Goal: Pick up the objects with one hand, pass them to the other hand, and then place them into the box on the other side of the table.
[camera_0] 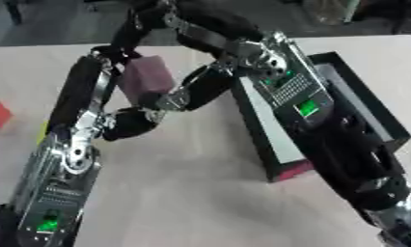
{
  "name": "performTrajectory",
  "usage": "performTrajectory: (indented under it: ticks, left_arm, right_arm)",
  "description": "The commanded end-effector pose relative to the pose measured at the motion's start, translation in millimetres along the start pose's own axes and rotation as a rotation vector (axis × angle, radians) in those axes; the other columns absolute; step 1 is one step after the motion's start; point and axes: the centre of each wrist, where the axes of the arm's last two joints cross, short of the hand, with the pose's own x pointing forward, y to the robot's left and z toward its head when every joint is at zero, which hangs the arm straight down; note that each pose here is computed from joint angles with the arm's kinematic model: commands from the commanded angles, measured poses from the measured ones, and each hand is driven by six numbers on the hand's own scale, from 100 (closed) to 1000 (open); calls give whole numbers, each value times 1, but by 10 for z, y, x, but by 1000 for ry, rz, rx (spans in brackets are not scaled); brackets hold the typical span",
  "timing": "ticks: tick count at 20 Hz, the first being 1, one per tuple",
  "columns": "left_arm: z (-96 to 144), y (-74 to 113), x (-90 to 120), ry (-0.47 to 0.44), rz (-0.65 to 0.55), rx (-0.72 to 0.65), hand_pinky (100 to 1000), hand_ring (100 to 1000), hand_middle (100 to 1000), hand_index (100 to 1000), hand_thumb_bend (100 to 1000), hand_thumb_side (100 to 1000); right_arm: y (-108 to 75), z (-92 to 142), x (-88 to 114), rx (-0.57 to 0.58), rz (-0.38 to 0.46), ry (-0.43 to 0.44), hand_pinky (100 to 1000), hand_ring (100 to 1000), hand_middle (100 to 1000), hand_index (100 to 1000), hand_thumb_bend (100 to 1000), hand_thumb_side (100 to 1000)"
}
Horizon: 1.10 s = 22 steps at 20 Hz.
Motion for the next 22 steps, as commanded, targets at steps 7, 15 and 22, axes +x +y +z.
performTrajectory:
  ticks: [7, 15, 22]
  left_arm:
    - [-15, 85, 50, -7, -11, 32, 642, 427, 353, 581, 337, 100]
    - [-9, 89, 63, -12, -11, 28, 640, 426, 351, 580, 334, 100]
    - [-2, 92, 68, -13, -11, 25, 639, 424, 349, 580, 336, 100]
  right_arm:
    - [-83, 29, -1, -5, 52, 5, 741, 688, 458, 735, 402, 100]
    - [-62, 37, -27, 7, 62, 11, 747, 694, 371, 742, 409, 100]
    - [-46, 46, -53, 7, 79, 15, 764, 742, 450, 754, 419, 100]
